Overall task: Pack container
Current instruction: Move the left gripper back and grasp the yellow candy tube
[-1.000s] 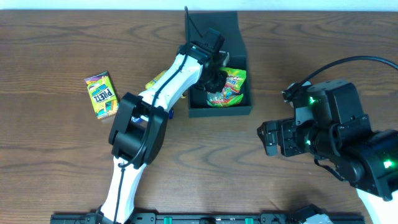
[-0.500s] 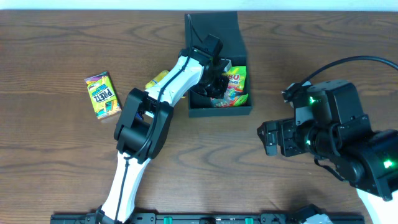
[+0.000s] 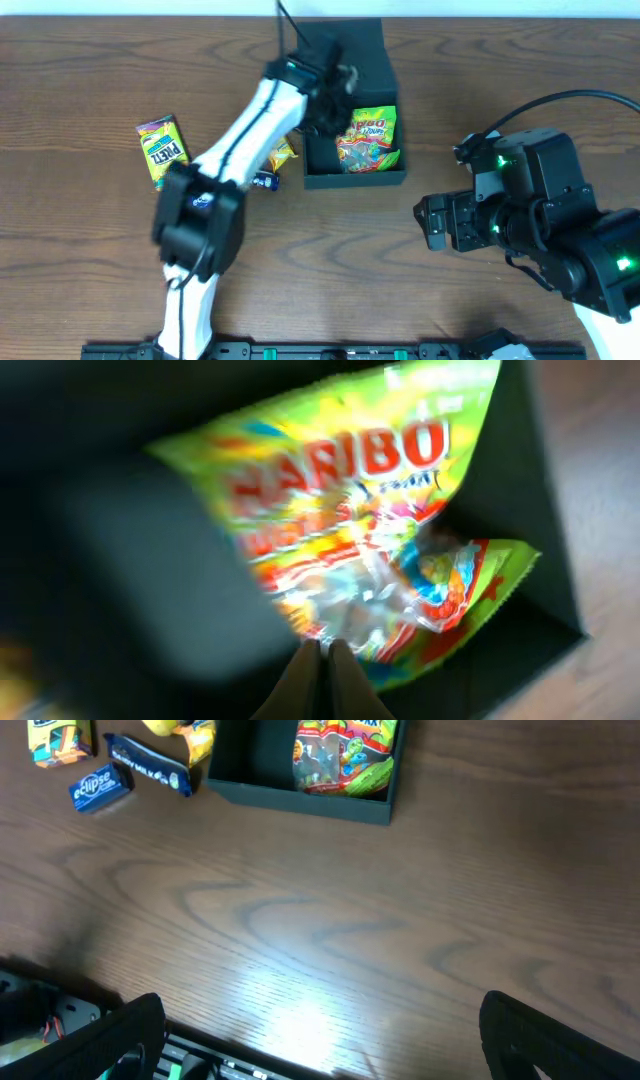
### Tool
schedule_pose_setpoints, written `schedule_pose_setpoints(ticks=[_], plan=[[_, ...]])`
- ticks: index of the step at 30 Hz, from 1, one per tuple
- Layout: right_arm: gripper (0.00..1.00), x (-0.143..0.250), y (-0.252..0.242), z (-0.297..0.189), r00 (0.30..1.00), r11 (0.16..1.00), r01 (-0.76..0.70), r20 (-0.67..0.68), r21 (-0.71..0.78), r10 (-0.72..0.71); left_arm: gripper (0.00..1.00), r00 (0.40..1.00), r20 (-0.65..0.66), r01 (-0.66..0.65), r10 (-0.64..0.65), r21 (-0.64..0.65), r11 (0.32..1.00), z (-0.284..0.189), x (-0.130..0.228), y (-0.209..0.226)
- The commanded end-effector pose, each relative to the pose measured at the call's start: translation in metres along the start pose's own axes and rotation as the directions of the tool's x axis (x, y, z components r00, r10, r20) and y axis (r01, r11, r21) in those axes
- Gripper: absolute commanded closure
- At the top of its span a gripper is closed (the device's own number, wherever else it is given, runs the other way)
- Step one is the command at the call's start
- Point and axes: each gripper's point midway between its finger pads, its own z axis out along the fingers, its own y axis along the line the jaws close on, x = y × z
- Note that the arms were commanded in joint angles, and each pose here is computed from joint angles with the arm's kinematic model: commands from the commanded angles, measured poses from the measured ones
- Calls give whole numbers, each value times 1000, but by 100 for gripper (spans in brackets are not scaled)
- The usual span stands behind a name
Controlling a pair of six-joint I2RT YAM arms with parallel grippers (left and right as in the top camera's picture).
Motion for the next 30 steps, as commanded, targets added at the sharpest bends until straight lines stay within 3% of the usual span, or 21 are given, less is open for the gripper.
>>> schedule_pose_setpoints(ticks=[1,6,11,12,16,18,24,25,27,30], plan=[[1,-2,-1,-3,1000,1000,2,11,0,-2,94,991,128,3,25,-215,977,-60,-16,31],[1,-2,-1,-3,1000,1000,2,10,0,-2,93,977,137,-116,163,-299,947,-115,-11,49],[1,-2,-1,-3,1000,1000,2,10,0,-2,93,982,58,-151,180,-328,933,-132,7,89],[1,-2,-1,-3,1000,1000,2,10,0,-2,89,983,44,-153,177,-331,931,-134,10,98],[1,-2,-1,-3,1000,1000,2,10,0,-2,53,978,24,-190,206,-299,935,-139,16,121],[1,-2,-1,-3,1000,1000,2,10,0,-2,43,973,17,-219,232,-267,938,-139,19,127],[1,-2,-1,-3,1000,1000,2,11,0,-2,33,949,-49,-314,311,-229,922,-112,38,144],[1,-2,-1,-3,1000,1000,2,11,0,-2,29,947,-56,-322,317,-225,920,-105,41,146],[1,-2,-1,-3,1000,1000,2,10,0,-2,6,946,-52,-322,319,-229,919,-93,43,151],[1,-2,-1,-3,1000,1000,2,10,0,-2,3,946,-32,-321,323,-242,916,-76,44,158]])
